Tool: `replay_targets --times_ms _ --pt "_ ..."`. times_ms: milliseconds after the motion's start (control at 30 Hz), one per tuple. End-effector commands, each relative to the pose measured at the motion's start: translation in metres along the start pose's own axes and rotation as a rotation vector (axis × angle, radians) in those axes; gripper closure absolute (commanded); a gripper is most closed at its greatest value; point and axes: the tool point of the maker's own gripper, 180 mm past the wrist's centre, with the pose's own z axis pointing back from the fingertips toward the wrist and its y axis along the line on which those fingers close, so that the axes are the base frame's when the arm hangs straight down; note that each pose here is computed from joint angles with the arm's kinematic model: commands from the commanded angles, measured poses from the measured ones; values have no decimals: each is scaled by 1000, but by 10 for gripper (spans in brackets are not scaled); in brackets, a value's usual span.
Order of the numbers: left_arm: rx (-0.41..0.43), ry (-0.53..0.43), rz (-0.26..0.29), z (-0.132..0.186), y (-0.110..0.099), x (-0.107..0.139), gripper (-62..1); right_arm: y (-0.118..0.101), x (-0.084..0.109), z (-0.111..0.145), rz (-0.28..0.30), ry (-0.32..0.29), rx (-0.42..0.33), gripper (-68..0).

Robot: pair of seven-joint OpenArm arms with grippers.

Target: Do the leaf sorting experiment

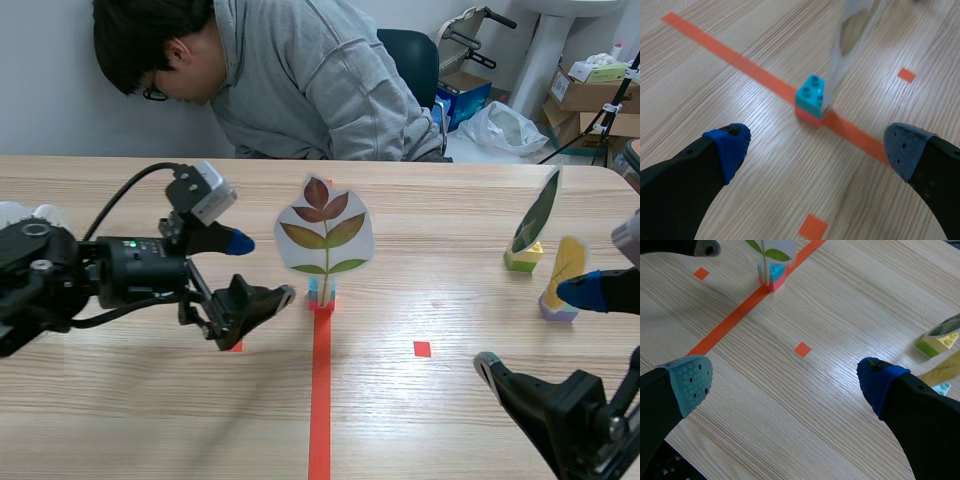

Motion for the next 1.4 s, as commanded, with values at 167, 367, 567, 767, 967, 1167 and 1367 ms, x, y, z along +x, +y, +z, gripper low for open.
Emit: replay_targets --times_ms 167,367,567,767,967,1167,1367 --pt "-75 -123 4 -28 -30 43 -568 -4 4 0 13 -13 -4 -591" --pt "-33 -146 19 -33 -26 49 -568 -4 4 0 13 -13 -4 -591" --pt "-5 -142 20 -33 -21 48 -566 -4 4 0 13 -13 -4 -591" --pt "6 -142 22 -33 -19 48 -560 -4 4 0 13 -13 -4 -591" --pt "16 -142 23 -33 -17 48 -376 -4 4 0 13 -13 -4 -591" --pt "16 -143 24 -33 -17 48 -251 -4 4 0 13 -13 -4 -591" --pt "16 -147 24 -33 -17 49 -123 -4 4 0 13 -13 -4 -591"
